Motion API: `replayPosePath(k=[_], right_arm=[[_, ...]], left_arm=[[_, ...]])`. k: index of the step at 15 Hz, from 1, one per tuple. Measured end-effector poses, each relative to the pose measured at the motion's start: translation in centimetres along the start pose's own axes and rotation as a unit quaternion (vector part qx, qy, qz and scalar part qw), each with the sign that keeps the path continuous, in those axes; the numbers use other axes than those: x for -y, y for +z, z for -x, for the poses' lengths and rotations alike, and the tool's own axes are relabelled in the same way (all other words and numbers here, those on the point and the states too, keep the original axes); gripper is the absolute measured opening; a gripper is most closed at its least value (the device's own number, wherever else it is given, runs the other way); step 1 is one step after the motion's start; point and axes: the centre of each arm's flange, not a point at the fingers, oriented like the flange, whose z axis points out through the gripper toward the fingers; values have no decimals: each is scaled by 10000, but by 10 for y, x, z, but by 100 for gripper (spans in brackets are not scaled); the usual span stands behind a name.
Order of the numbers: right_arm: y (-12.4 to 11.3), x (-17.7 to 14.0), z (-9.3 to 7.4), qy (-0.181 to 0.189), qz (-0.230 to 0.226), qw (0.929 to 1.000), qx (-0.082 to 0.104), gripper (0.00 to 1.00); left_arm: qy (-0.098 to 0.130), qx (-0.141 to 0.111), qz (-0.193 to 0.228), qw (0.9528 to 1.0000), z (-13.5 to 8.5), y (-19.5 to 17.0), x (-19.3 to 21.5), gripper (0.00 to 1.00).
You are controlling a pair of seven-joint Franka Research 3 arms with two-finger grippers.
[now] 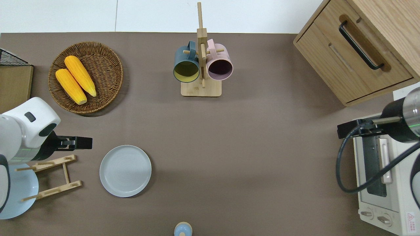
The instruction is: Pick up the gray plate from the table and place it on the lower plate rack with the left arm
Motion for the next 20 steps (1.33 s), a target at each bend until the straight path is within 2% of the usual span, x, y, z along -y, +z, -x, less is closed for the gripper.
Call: replayPosePath(k=[16, 20], right_arm=[[0, 0, 0, 0, 0, 10000, 0, 99], [0, 0, 0, 0, 0, 10000, 0, 99]], left_arm=[[-54, 28, 9, 10000, 1, 0, 5, 100], [-76, 103, 13, 9999, 1, 10, 8, 100]])
